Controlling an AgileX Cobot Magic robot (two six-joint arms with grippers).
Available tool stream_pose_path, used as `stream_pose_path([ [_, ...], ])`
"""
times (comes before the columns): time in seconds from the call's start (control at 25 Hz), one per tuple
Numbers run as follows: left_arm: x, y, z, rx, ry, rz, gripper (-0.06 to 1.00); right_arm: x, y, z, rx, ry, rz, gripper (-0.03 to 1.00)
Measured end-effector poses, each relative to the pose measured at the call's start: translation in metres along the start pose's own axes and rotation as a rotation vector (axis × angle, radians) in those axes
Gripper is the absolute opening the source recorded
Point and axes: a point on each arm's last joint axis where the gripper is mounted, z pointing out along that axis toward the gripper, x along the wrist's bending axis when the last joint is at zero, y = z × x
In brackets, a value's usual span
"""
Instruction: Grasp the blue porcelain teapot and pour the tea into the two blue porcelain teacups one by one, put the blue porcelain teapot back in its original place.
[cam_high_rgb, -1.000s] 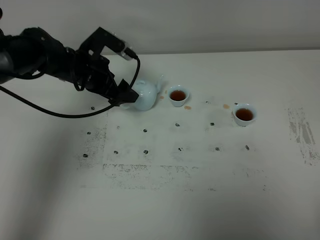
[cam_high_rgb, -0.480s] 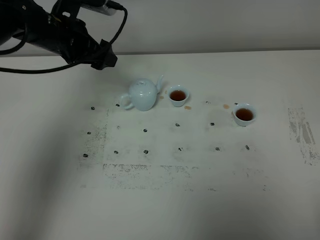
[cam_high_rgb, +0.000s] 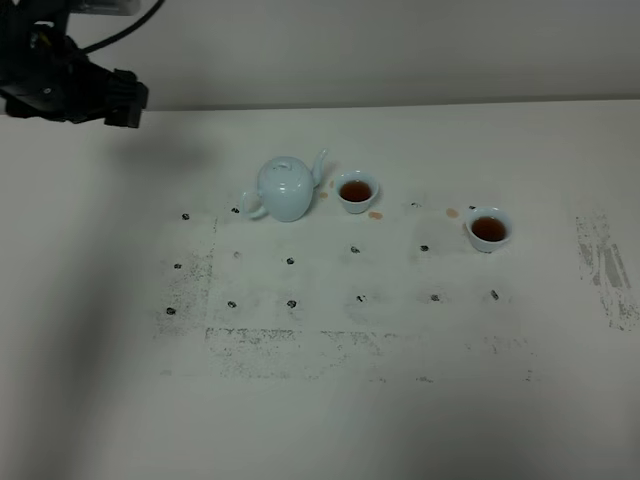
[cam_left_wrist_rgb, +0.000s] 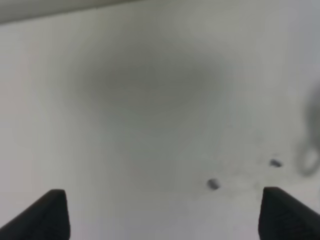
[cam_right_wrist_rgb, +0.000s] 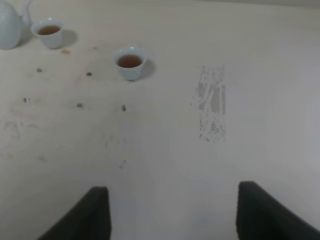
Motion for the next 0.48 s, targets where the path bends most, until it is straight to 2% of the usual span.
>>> stream_pose_path([
  [0.28, 0.075, -0.019, -0.006, 0.094, 0.087, -0.189, 0.07, 0.000, 0.000, 0.000, 0.000, 0.000, 0.000, 0.52],
  [0.36, 0.086, -0.026, -0.009, 0.136, 0.109, -0.202, 0.07, 0.000, 0.000, 0.000, 0.000, 0.000, 0.000, 0.52],
  [0.48, 0.087, -0.029, -0.020, 0.168, 0.118, -0.198, 0.07, 0.000, 0.000, 0.000, 0.000, 0.000, 0.000, 0.52],
])
